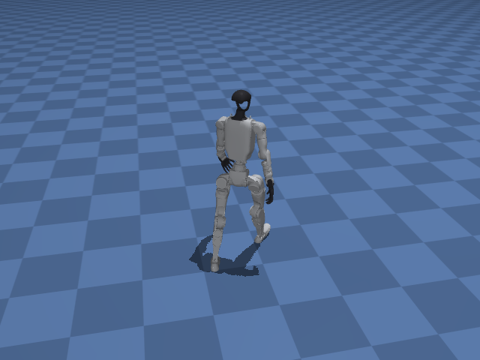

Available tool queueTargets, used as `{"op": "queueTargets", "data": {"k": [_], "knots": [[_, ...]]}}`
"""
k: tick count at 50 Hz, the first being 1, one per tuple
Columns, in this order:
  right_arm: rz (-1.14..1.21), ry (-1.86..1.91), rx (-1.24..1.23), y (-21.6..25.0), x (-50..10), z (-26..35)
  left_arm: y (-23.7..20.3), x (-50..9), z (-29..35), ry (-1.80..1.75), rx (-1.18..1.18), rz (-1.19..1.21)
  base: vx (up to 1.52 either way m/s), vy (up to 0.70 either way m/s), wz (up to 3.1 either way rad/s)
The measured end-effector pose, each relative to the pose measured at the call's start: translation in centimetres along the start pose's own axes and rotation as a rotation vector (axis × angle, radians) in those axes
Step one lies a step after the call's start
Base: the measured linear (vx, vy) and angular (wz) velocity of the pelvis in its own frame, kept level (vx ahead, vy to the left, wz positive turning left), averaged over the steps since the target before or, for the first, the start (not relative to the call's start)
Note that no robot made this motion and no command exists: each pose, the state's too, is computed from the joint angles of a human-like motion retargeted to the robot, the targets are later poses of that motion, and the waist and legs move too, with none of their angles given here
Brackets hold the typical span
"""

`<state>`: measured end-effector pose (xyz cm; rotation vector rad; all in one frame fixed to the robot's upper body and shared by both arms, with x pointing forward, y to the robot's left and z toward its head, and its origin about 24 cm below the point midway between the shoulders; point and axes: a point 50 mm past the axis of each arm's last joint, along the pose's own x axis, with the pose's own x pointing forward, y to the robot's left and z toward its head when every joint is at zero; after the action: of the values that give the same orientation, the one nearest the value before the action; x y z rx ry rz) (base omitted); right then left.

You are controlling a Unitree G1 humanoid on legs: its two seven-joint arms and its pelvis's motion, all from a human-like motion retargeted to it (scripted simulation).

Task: Walk

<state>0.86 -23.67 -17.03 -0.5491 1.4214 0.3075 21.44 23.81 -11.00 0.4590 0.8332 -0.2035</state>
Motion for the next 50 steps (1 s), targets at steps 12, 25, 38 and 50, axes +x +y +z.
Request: {"op": "queueTargets", "data": {"k": [12,25,38,50], "knots": [[-0.042,-0.244,-0.087,-0.9,0.5,8.8,-6.9,-3.3,-9.2,0.316,0.038,-0.258,0.92,0.20,0.73],[-0.173,-0.652,-0.187,-3.7,-2.5,21.2,-12.2,-15.6,-22.5,0.784,-0.171,-0.334,0.79,-0.09,-0.35],[-0.065,-0.387,-0.171,-1.3,0.0,12.2,-12.7,-18.7,-24.5,0.954,-0.295,-0.281,0.89,0.15,-0.31],[-0.005,-0.040,0.000,-0.5,0.0,0.4,-3.2,-2.9,-8.5,0.287,-0.027,-0.113,0.74,0.17,-0.04]]}}
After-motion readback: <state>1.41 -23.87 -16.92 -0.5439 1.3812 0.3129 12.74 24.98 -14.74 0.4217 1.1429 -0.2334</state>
